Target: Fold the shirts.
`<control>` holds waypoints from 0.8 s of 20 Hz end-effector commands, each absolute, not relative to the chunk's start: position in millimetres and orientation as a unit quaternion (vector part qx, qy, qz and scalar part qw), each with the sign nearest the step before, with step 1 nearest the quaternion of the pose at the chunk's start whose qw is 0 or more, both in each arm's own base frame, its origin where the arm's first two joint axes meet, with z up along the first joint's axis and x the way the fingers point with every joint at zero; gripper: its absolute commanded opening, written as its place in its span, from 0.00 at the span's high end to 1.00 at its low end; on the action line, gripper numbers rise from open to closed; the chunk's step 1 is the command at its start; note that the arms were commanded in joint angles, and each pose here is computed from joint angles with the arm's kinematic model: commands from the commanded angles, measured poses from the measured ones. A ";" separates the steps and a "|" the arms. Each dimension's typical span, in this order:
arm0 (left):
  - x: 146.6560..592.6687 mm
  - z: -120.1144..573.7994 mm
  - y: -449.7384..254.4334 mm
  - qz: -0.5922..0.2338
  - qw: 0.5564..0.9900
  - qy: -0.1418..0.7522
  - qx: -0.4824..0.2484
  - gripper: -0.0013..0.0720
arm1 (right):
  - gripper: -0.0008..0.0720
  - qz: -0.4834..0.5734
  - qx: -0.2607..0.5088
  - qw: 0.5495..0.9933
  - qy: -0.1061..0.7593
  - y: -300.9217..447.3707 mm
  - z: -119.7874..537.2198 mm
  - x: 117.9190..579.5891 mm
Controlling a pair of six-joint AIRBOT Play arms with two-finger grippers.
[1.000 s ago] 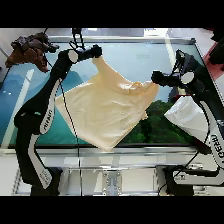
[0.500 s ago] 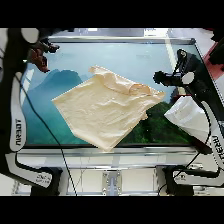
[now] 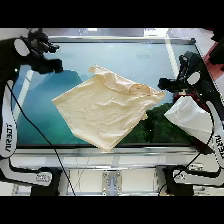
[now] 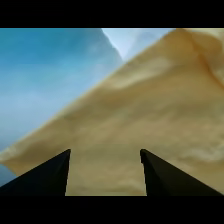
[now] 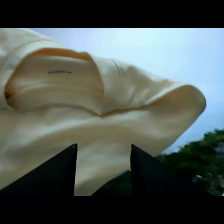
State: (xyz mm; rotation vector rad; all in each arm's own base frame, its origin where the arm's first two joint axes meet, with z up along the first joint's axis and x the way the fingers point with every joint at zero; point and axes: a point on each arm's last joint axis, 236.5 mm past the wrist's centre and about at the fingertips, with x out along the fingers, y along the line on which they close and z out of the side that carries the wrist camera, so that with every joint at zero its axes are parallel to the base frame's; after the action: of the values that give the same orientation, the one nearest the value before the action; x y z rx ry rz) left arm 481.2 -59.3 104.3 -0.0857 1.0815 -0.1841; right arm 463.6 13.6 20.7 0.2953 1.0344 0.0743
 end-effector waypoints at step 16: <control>229.2 13.9 -137.1 -0.028 0.688 0.566 -0.453 0.35 | 0.38 0.019 0.163 0.811 0.562 -18.7 -70.4 461.8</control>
State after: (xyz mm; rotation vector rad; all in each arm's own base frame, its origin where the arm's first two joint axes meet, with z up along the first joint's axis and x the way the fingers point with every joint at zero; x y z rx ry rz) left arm 247.8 -127.0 32.7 -0.8653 1.2083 -0.1113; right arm 454.2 -13.9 -67.3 0.3567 1.2282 0.0526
